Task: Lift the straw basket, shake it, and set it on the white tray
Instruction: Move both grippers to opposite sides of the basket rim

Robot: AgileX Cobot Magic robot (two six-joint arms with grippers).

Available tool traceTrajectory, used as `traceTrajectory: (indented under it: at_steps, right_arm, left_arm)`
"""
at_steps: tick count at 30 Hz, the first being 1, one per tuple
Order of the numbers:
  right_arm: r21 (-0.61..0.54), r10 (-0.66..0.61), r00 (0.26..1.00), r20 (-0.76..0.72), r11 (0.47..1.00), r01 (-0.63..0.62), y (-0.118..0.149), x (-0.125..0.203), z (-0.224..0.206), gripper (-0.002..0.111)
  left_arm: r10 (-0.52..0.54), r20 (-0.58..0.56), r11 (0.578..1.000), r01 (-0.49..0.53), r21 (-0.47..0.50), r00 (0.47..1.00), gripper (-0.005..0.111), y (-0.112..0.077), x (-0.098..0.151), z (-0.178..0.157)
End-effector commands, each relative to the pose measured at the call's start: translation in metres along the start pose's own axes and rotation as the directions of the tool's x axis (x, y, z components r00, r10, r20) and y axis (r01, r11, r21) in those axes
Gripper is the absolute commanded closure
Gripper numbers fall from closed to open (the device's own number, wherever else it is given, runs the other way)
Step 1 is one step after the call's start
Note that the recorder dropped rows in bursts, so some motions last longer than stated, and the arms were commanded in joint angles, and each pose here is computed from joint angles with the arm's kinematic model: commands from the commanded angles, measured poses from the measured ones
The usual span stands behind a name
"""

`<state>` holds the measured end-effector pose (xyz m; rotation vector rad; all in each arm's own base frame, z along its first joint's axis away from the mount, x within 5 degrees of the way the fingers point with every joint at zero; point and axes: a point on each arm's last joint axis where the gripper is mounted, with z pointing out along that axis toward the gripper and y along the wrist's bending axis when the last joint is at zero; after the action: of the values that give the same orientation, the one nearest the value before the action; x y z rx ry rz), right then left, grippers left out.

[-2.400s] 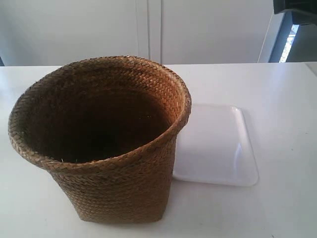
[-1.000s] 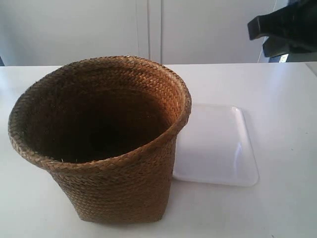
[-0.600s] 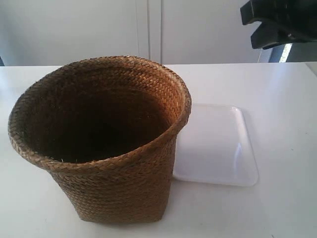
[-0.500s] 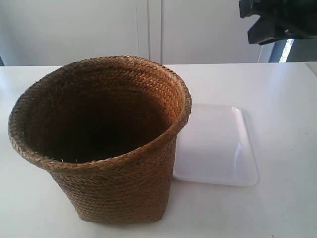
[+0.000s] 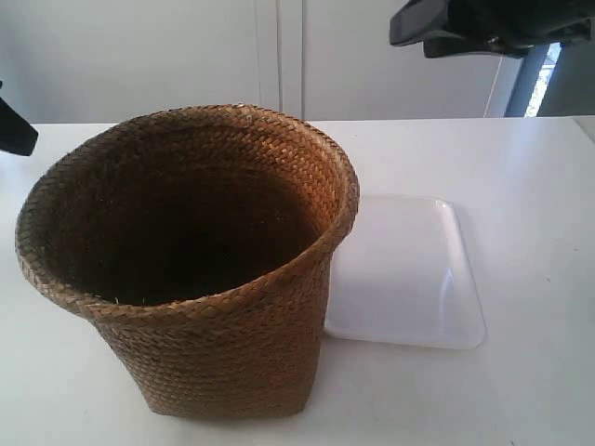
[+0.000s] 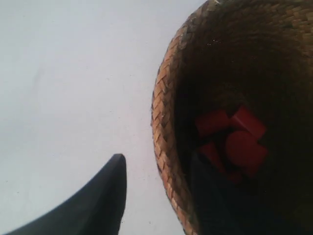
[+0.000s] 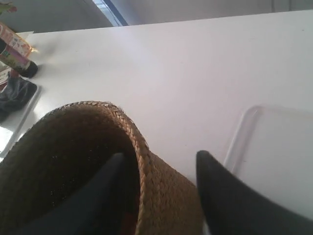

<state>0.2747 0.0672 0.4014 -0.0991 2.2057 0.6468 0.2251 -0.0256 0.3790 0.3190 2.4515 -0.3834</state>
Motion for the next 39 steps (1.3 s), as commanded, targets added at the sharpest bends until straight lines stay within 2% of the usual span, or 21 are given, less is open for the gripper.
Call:
traceTrajectory:
  at_steps: [1, 11, 16, 23, 32, 39]
  right_arm:
    - [-0.014, -0.022, 0.999, -0.034, 1.0, 0.022, 0.0, 0.002, 0.003, 0.04]
    - [-0.055, -0.036, 0.991, -0.129, 0.998, 0.029, 0.009, 0.012, 0.017, 0.039]
    - [-0.087, 0.09, 0.992, -0.089, 0.991, -0.098, 0.01, 0.006, 0.026, 0.045]
    - [-0.115, 0.103, 0.951, -0.292, 0.983, -0.142, 0.008, 0.024, 0.045, 0.035]
    - [-0.032, 0.063, 0.939, -0.337, 0.996, -0.078, 0.003, 0.029, 0.045, 0.035]
    - [-0.078, 0.014, 0.938, -0.347, 0.996, -0.044, 0.008, 0.03, 0.045, 0.035]
  left_arm:
    - [0.015, -0.022, 0.998, -0.014, 0.068, 1.0, 0.054, -0.002, -0.003, 0.009]
    - [0.001, -0.087, 0.996, 0.007, 0.089, 0.996, 0.054, 0.003, -0.002, 0.022]
    - [0.002, -0.1, 0.995, 0.008, 0.095, 0.995, 0.054, 0.002, -0.001, 0.022]
    - [-0.012, -0.08, 0.996, 0.019, 0.087, 0.997, 0.054, 0.003, -0.003, 0.022]
    - [-0.017, -0.12, 0.994, 0.029, 0.102, 0.993, 0.054, 0.003, -0.001, 0.025]
    - [0.012, -0.166, 0.992, 0.009, 0.129, 0.986, 0.054, -0.004, 0.0, 0.033]
